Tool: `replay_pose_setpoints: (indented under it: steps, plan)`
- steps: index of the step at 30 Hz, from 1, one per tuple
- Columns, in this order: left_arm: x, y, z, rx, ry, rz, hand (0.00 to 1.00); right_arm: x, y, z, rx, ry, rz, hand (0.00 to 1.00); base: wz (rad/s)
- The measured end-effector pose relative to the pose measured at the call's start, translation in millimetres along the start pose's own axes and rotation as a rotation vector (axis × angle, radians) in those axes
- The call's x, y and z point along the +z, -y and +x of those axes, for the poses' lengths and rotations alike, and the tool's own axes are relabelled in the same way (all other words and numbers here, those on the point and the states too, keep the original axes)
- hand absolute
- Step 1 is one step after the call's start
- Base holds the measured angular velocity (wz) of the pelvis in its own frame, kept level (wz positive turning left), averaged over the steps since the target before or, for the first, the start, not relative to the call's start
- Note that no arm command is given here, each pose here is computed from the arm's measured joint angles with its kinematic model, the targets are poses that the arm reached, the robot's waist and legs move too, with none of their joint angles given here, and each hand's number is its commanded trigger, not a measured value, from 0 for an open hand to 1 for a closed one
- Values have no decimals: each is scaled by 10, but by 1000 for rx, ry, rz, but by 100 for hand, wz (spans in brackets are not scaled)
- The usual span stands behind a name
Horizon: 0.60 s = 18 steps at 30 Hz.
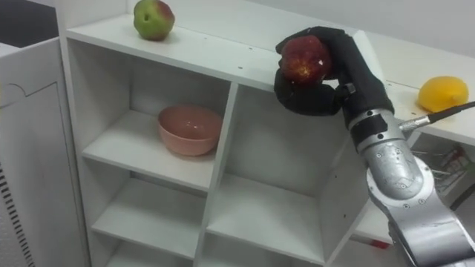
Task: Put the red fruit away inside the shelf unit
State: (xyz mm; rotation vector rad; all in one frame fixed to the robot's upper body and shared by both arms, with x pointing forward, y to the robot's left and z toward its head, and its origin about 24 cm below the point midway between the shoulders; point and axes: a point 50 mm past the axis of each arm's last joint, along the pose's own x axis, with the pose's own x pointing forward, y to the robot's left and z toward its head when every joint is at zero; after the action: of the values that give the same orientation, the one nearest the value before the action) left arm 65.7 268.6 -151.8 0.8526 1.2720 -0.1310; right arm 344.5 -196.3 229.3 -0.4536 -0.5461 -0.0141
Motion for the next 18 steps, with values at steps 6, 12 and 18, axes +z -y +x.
replay_pose_setpoints:
  steps: [6, 12, 18]
  plan:
    - [35, 11, 2, 2, 8, 1, 0, 47, -63, 1, -1, 20, 29, 100, 0]
    - [27, 34, 0, 2, 4, 3, 0, 179, -233, -108, 36, 82, 83, 100, -5]
    - [100, 63, 17, 6, 12, 8, 0, 155, -412, -218, 60, 86, 161, 100, -8]
